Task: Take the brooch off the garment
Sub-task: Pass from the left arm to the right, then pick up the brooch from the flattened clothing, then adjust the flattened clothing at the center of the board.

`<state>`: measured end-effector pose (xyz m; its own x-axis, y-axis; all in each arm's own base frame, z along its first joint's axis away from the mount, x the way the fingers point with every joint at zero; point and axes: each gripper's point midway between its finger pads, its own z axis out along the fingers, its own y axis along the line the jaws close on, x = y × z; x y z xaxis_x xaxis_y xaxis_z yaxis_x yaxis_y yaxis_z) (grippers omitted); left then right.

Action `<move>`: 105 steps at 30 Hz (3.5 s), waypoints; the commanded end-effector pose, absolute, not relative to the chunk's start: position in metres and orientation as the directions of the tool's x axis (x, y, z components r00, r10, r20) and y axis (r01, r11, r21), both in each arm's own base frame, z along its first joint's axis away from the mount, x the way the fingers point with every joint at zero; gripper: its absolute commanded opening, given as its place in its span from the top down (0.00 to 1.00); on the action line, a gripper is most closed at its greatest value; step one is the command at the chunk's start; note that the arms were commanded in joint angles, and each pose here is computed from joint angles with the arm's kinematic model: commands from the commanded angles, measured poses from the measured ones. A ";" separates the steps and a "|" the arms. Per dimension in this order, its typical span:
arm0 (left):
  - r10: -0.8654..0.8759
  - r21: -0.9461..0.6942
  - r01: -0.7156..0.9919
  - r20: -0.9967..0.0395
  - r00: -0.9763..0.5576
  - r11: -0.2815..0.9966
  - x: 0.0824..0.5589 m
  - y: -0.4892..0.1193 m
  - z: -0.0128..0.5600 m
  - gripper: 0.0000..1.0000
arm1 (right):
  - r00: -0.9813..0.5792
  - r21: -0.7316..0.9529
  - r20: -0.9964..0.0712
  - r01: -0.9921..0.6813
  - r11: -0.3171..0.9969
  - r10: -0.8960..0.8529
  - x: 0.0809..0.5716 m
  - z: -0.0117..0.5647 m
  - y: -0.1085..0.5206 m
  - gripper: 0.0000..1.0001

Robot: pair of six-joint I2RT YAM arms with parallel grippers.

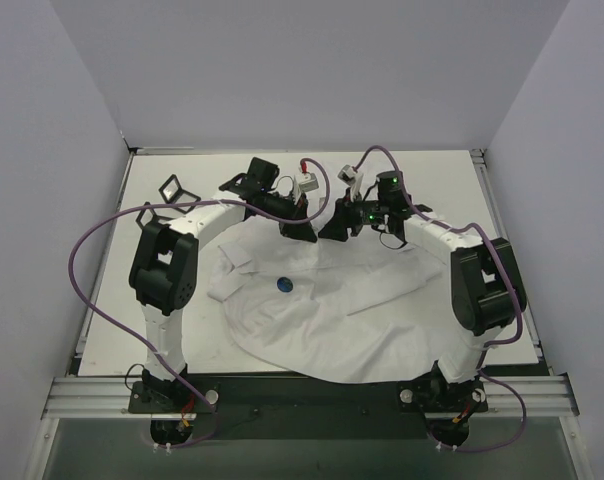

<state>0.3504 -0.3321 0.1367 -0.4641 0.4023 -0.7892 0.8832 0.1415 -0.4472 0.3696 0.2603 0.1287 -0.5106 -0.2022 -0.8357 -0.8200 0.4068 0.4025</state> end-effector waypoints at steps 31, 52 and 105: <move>0.327 -0.406 0.909 -0.849 -0.415 0.097 0.350 -0.328 0.176 0.51 | -0.435 0.384 -0.880 -0.889 0.251 -0.194 0.358 0.159 0.285 1.00; 0.314 -0.402 0.905 -0.849 -0.425 0.140 0.367 -0.315 0.173 0.62 | -0.434 0.383 -0.882 -0.888 0.254 -0.184 0.358 0.163 0.279 1.00; 0.140 -0.272 0.894 -0.930 -0.339 0.357 0.380 -0.307 0.207 1.00 | -0.706 0.503 -0.697 -0.604 0.618 -0.123 0.439 0.116 0.266 0.63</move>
